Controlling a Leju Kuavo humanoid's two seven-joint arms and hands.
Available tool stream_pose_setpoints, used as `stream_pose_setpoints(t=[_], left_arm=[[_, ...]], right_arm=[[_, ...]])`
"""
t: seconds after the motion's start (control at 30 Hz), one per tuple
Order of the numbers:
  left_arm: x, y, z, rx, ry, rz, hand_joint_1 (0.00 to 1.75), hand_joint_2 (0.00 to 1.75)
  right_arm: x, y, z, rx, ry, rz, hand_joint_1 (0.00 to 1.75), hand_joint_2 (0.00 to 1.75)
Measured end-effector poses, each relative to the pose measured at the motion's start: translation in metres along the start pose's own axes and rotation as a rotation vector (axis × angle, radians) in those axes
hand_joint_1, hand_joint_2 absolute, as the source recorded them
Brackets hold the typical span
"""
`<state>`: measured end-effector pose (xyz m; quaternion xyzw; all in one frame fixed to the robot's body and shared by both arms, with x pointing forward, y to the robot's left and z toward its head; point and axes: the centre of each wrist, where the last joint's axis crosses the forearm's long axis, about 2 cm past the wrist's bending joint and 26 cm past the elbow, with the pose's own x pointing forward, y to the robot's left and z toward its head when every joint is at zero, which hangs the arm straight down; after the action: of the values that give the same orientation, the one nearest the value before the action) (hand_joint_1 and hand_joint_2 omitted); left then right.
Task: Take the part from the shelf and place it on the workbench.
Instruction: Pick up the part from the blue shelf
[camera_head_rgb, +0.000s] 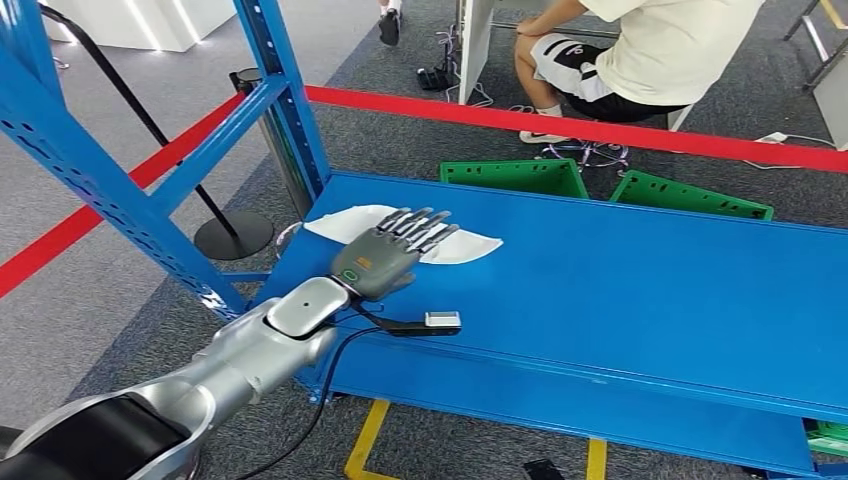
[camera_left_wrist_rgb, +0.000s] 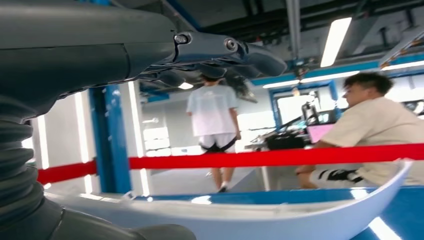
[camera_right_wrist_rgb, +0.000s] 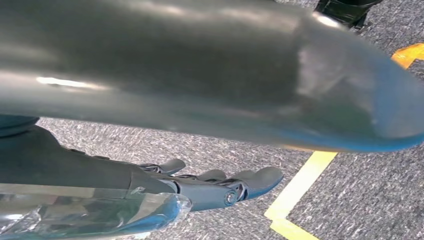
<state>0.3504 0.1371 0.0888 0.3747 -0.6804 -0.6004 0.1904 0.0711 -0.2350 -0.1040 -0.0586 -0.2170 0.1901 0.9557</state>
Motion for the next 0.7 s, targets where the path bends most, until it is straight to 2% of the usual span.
stream_pose_setpoints(t=[0.27,0.4,0.7], left_arm=[[-0.013,-0.019,0.025,-0.092,0.120,0.020,0.00,1.75],[-0.016,-0.026,0.035,-0.125,0.138,0.021,0.00,1.75],[-0.022,-0.030,0.042,-0.149,0.172,0.021,0.00,1.75]], right_arm=[[-0.002,0.001,0.001,0.000,0.002,-0.001,0.00,0.00],[-0.002,0.001,0.001,0.000,0.002,-0.001,0.00,0.00],[-0.002,0.001,0.001,0.000,-0.001,0.000,0.00,0.00]])
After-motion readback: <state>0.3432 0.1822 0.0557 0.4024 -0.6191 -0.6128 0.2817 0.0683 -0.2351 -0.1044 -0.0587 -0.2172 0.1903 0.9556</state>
